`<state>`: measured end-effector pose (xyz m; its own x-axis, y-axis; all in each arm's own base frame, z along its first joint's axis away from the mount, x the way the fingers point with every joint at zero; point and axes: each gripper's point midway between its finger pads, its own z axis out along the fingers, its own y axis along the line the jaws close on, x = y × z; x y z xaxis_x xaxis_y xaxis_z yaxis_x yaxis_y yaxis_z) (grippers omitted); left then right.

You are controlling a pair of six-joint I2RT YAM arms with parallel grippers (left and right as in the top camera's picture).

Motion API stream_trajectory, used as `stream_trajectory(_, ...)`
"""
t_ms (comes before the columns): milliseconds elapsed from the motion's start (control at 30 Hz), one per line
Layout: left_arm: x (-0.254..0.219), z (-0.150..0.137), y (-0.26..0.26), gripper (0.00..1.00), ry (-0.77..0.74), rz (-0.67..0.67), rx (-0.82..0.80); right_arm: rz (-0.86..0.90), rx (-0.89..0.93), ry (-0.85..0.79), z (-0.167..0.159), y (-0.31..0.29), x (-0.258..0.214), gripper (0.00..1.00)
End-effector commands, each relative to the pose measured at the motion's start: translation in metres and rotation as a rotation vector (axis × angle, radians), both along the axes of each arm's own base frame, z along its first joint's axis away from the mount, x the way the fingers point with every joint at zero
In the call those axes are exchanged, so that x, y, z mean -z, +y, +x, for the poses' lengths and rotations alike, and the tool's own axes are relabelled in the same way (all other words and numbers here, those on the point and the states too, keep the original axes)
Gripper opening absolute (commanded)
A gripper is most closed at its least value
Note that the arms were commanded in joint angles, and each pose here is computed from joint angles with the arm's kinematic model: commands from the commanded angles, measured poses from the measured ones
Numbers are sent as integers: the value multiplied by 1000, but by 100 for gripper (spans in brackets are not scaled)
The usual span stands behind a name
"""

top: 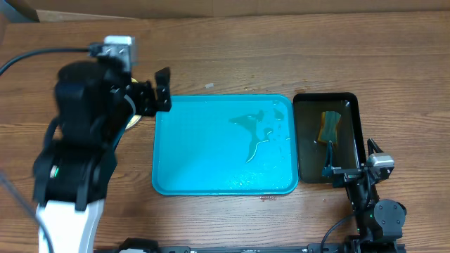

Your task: Clean dirty plates on tray and stack at the side

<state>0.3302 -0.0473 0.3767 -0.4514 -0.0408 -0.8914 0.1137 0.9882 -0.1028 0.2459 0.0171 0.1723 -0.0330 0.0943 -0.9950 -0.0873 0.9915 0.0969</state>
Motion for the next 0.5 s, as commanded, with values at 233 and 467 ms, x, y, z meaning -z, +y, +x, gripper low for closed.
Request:
stream_trajectory(233,-12,-62,22,100,-99,44,-60,-7,-5,-4,0,1,2,100)
stream_trajectory(467,56,-99,19,100,-39,34,-19,-7,-5,-4,0,1,2,100)
